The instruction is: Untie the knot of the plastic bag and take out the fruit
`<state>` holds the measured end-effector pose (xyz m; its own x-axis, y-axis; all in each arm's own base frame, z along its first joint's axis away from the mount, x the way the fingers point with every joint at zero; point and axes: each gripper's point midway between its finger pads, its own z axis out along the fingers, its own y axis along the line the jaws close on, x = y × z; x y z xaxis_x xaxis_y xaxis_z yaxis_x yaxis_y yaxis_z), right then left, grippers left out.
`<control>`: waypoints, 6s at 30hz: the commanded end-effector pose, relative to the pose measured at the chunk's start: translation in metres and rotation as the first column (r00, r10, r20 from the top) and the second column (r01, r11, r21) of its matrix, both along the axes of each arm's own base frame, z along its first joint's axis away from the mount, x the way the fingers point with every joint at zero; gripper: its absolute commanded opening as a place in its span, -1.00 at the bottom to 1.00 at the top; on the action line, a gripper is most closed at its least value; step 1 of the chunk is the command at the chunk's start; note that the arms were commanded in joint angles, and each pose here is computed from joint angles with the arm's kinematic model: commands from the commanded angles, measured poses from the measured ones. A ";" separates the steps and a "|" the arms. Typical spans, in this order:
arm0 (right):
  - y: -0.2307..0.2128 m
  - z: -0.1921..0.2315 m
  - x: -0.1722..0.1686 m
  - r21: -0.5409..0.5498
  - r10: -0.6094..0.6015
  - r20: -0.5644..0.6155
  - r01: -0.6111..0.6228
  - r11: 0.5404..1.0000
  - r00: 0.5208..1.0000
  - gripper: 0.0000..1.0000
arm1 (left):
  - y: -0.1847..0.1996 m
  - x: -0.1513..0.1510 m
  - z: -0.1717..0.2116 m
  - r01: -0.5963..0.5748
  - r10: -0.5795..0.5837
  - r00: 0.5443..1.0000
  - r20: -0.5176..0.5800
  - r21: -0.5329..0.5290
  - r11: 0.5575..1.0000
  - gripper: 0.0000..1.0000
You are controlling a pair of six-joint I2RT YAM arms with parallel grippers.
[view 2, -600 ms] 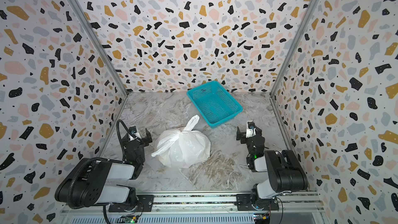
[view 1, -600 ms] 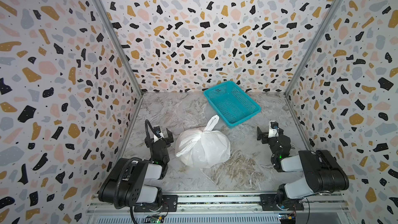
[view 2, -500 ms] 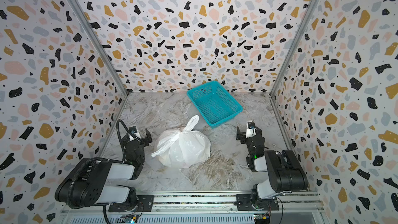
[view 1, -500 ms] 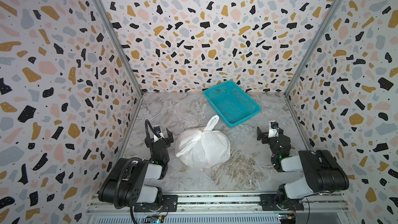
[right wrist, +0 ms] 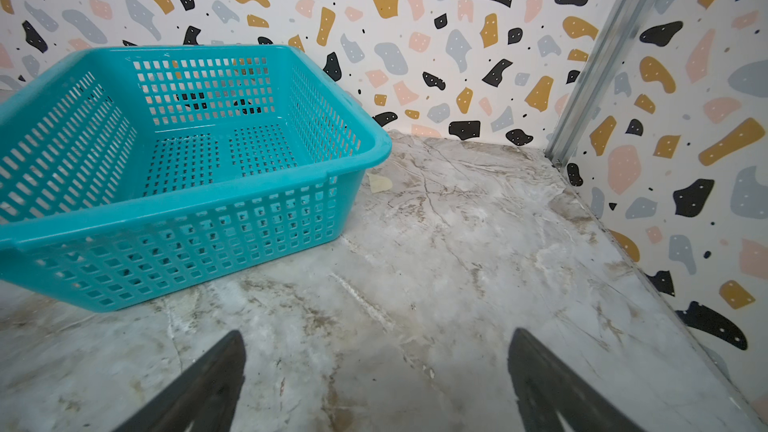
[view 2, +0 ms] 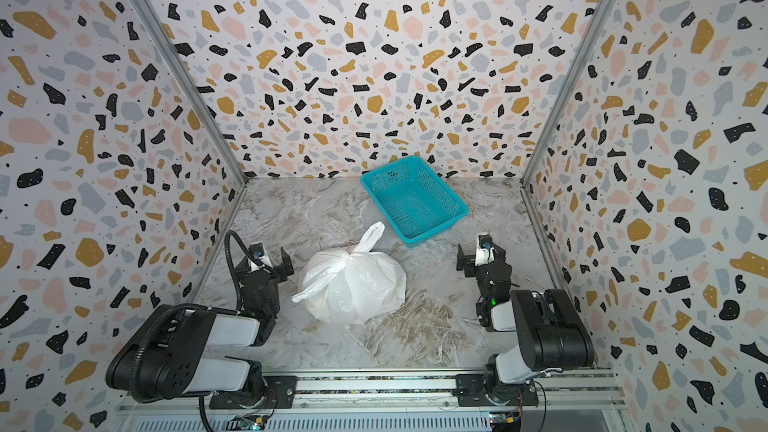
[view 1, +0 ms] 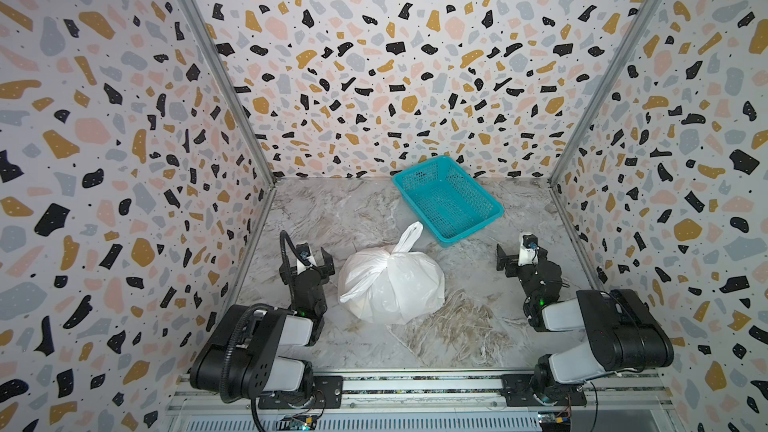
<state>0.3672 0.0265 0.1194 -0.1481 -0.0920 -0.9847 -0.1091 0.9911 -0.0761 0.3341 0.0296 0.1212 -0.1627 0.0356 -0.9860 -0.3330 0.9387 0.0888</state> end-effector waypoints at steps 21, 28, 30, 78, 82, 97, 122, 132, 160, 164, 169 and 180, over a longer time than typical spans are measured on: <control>-0.001 0.064 0.010 0.059 -0.072 -0.064 0.076 0.995 0.995 0.98 | -0.009 0.024 0.064 0.032 -0.033 0.999 -0.010 -0.045 0.998 0.99; 0.075 0.119 0.032 0.057 0.175 -0.167 -0.168 0.984 0.970 0.98 | -0.032 0.034 0.079 0.113 -0.121 0.992 -0.025 -0.219 0.969 0.99; 0.108 0.122 0.039 0.038 0.277 -0.240 -0.276 0.960 0.931 0.98 | -0.046 0.034 0.079 0.157 -0.170 0.985 -0.023 -0.281 0.947 0.99; 0.209 0.006 0.105 -0.006 0.299 -0.669 -0.408 0.913 0.680 -0.64 | -0.109 0.018 0.087 0.283 -0.325 0.945 -0.032 -0.416 0.864 0.99; 0.175 0.005 0.111 -0.016 0.233 -0.675 -0.329 0.944 0.700 -0.68 | -0.110 0.016 0.086 0.285 -0.328 0.944 -0.034 -0.418 0.863 0.99; 0.079 0.002 0.117 -0.061 0.042 -0.693 -0.117 0.991 0.720 -0.74 | -0.110 0.009 0.080 0.279 -0.327 0.944 -0.045 -0.420 0.864 0.99; 0.273 0.132 -0.071 0.251 0.734 -0.545 -0.756 0.604 0.406 0.77 | -0.098 -0.015 0.086 0.193 -0.297 0.933 -0.203 -0.412 0.890 0.99; 0.333 0.066 -0.104 0.231 0.709 -0.642 -0.808 0.542 0.292 0.66 | -0.100 -0.022 0.073 0.196 -0.318 0.917 -0.242 -0.419 0.886 0.99; 0.322 0.136 -0.061 -0.048 0.811 -0.343 -0.871 0.488 0.473 -1.00 | -0.125 -0.001 0.124 0.339 -0.429 0.889 -0.161 -0.399 0.852 0.99; 0.298 0.091 -0.085 -0.004 0.773 -0.440 -0.861 0.508 0.458 -1.00 | -0.143 0.003 0.121 0.408 -0.510 0.843 -0.171 -0.413 0.814 0.99; 0.267 0.032 -0.102 0.039 0.669 -0.586 -0.808 0.588 0.458 -1.00 | -0.184 0.003 0.108 0.543 -0.661 0.720 -0.212 -0.421 0.727 0.99; 0.227 0.007 -0.087 -0.009 0.515 -0.658 -0.689 0.725 0.550 -1.00 | -0.259 -0.015 0.063 0.686 -0.800 0.452 -0.395 -0.420 0.595 0.99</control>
<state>0.2769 0.2626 0.1163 -0.4581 -0.6169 -0.6400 -0.8116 0.5839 0.0181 0.3232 -0.2174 0.1792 -0.6262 0.1857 -0.7572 0.4824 0.8553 -0.1891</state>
